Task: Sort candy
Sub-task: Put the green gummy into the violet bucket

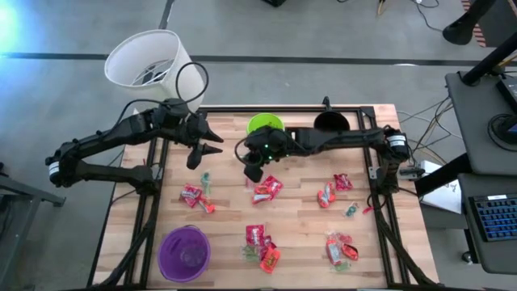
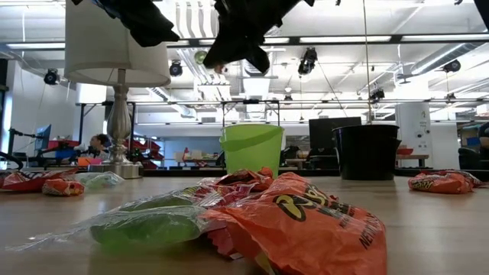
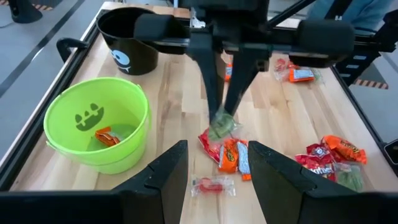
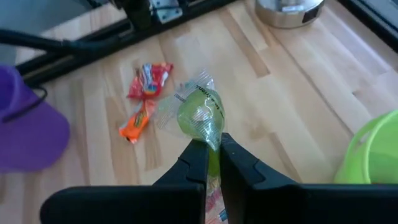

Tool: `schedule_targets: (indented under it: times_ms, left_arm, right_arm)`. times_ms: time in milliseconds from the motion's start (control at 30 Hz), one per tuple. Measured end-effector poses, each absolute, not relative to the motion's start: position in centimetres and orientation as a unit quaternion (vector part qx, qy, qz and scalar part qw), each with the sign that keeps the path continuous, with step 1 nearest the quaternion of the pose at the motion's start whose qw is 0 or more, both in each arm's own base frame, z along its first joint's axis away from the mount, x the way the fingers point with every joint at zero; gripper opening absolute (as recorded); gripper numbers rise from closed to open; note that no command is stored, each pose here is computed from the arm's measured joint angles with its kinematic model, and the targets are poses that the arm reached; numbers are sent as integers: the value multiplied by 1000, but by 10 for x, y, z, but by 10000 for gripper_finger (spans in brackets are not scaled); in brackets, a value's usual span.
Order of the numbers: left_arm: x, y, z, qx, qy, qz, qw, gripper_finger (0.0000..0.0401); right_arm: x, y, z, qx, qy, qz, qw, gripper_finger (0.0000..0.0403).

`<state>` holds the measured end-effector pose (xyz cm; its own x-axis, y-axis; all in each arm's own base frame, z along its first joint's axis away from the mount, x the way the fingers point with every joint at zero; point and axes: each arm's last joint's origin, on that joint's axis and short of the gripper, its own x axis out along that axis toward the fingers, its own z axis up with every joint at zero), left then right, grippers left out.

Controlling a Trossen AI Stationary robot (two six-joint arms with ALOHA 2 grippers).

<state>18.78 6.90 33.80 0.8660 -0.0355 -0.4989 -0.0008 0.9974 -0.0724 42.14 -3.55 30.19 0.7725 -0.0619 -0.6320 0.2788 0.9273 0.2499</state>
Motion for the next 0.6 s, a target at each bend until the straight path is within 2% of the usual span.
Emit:
schedule_targets:
  times_ms: [333,600]
  left_arm:
    - [207,69,330,-31,264,-27,964,150]
    - [215,71,330,-11,247,-34,968,150]
  right_arm:
    - [424,-42,330,172,283,-91,939,13]
    - [424,-46,336,182,278,-73,940,13]
